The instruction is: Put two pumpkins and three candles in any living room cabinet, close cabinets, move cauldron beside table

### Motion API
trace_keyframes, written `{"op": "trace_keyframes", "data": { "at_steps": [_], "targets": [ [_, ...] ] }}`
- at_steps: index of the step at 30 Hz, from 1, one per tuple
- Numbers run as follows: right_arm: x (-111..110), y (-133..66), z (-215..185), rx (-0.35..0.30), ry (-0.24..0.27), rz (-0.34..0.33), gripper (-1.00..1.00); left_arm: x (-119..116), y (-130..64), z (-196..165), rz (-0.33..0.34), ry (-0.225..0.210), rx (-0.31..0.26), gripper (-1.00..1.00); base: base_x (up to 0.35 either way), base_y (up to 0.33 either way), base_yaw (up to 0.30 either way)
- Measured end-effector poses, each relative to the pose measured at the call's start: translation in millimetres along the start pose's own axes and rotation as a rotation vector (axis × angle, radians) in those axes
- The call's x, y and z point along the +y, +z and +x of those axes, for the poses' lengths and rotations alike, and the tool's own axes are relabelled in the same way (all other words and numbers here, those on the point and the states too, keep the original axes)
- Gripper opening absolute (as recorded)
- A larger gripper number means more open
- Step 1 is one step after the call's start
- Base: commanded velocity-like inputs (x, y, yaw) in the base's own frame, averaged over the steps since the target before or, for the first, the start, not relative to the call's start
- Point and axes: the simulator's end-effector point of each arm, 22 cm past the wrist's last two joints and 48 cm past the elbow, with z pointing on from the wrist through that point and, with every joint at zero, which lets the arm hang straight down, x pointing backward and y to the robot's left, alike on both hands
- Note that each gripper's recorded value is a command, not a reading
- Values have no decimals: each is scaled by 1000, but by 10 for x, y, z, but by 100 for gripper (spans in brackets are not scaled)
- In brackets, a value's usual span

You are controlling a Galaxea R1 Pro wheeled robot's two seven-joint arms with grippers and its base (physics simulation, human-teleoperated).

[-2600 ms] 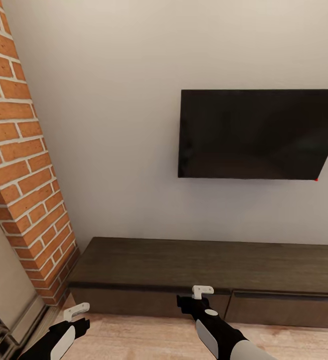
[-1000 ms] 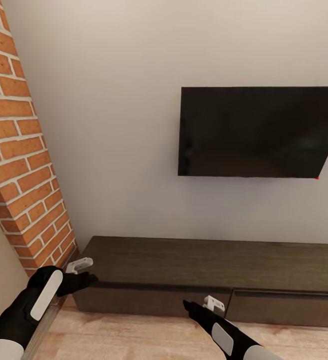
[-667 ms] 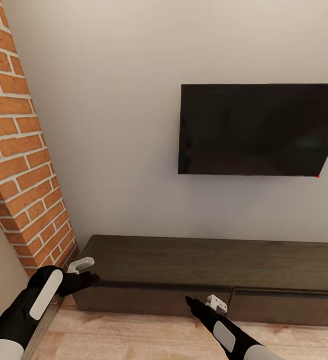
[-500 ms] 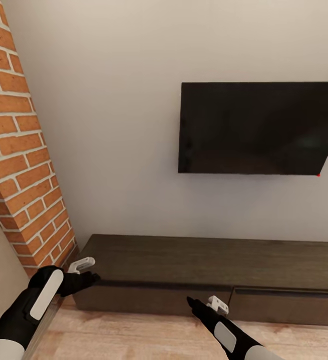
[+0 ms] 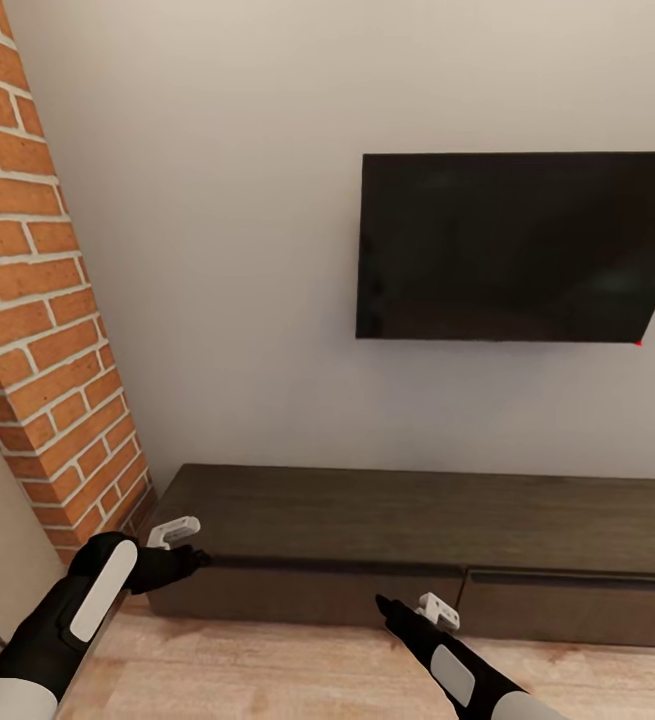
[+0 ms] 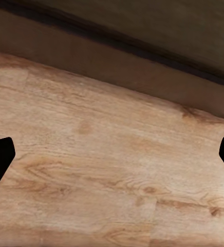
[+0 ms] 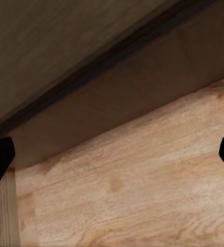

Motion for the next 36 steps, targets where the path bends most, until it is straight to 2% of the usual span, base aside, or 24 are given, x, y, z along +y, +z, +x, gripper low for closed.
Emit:
{"op": "trace_keyframes", "data": {
  "at_steps": [20,24,27,30,33,35,36],
  "targets": [
    [-209,223,194,-3,0,5,100,90,266,142,2,7,-11,100,0,0,0],
    [-263,266,169,-34,-5,8,100,116,320,173,5,4,-13,100,0,0,0],
    [-318,296,187,-46,-7,13,100,77,358,205,36,-17,-9,100,0,0,0],
    [-417,321,267,-42,-7,27,100,19,370,224,98,-64,-3,100,0,0,0],
    [-504,342,319,-51,-6,31,100,66,340,203,149,-110,-1,100,0,0,0],
    [-507,352,299,-60,7,-6,100,92,318,184,181,-139,-1,100,0,0,0],
    [-500,348,251,-71,28,-41,100,92,310,182,199,-152,0,100,0,0,0]
  ]
}}
